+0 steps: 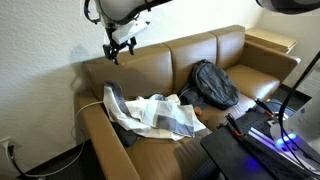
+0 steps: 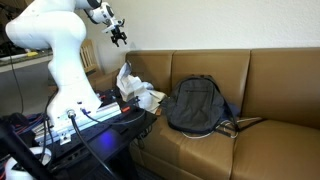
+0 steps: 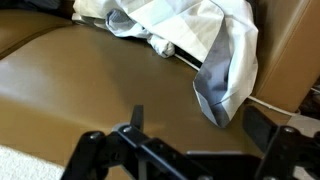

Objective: Move the white cloth on top of the grey backpack to the left side of the sofa

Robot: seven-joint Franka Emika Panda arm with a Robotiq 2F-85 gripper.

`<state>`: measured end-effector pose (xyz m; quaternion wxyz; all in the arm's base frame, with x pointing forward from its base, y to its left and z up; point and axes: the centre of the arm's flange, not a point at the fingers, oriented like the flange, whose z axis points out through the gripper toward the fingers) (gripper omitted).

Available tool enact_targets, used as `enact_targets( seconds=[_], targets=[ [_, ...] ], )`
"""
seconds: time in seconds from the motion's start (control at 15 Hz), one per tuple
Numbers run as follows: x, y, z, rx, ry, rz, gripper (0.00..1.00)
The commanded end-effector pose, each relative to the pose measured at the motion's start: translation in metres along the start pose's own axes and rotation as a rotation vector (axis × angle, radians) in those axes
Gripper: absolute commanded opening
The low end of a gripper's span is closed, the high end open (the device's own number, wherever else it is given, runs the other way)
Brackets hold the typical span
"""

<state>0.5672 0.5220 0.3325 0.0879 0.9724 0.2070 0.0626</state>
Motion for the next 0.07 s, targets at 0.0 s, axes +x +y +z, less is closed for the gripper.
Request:
enact_targets(
  seconds=[0.0],
  targets=[
    [0.0117,-0.0017,0.0114,0.036,-0.059,-0.014,1.00]
  ],
)
